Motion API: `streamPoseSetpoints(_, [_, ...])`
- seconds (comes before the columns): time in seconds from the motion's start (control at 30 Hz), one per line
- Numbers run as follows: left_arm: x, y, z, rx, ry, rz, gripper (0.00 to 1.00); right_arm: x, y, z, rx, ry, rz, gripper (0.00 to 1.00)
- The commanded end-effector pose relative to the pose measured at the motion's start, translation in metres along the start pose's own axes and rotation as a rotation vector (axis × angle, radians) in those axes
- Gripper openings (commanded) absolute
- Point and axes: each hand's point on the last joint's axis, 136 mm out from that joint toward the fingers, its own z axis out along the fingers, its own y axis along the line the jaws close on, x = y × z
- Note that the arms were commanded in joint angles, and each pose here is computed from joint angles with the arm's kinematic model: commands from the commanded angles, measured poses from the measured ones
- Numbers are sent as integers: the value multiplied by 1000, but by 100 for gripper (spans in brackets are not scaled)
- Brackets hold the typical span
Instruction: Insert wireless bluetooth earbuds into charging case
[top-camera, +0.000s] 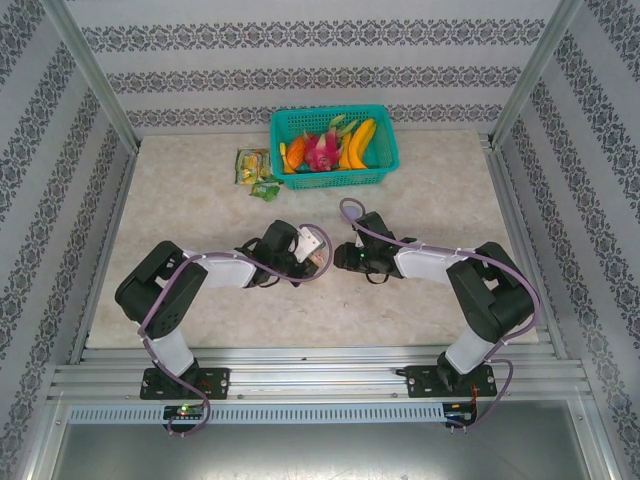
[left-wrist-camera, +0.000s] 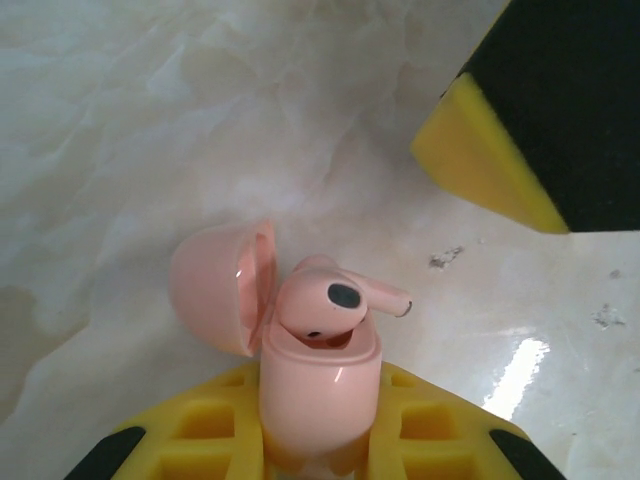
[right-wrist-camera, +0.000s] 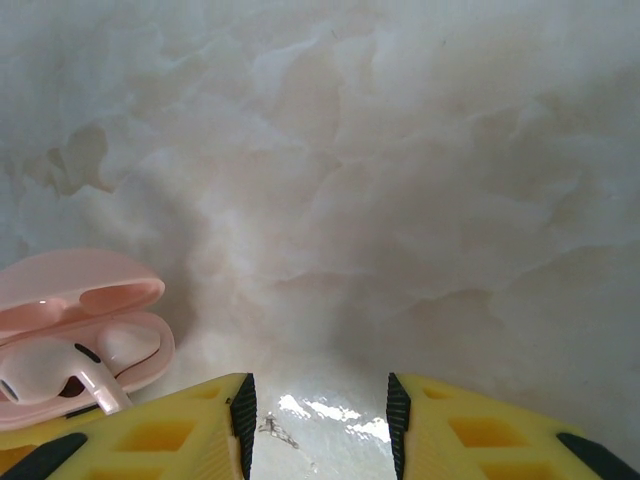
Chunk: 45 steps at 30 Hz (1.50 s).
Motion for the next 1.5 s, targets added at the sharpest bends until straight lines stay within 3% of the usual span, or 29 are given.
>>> streamPoseSetpoints(0.0, [-5, 2, -7, -46, -10, 56, 0, -8, 9, 1, -8, -26, -3, 43])
streamPoseSetpoints(0.53, [-17, -8, -8, 7, -88, 87, 0, -22, 70, -11, -153, -58, -106, 52])
streamPoseSetpoints(0.93, [-27, -13, -12, 24, -131, 88, 0, -22, 54, 10, -104, -38, -71, 50])
streamPoseSetpoints(1.47, [-30, -8, -10, -6, -144, 96, 0, -17, 20, -17, -74, -72, -16, 48])
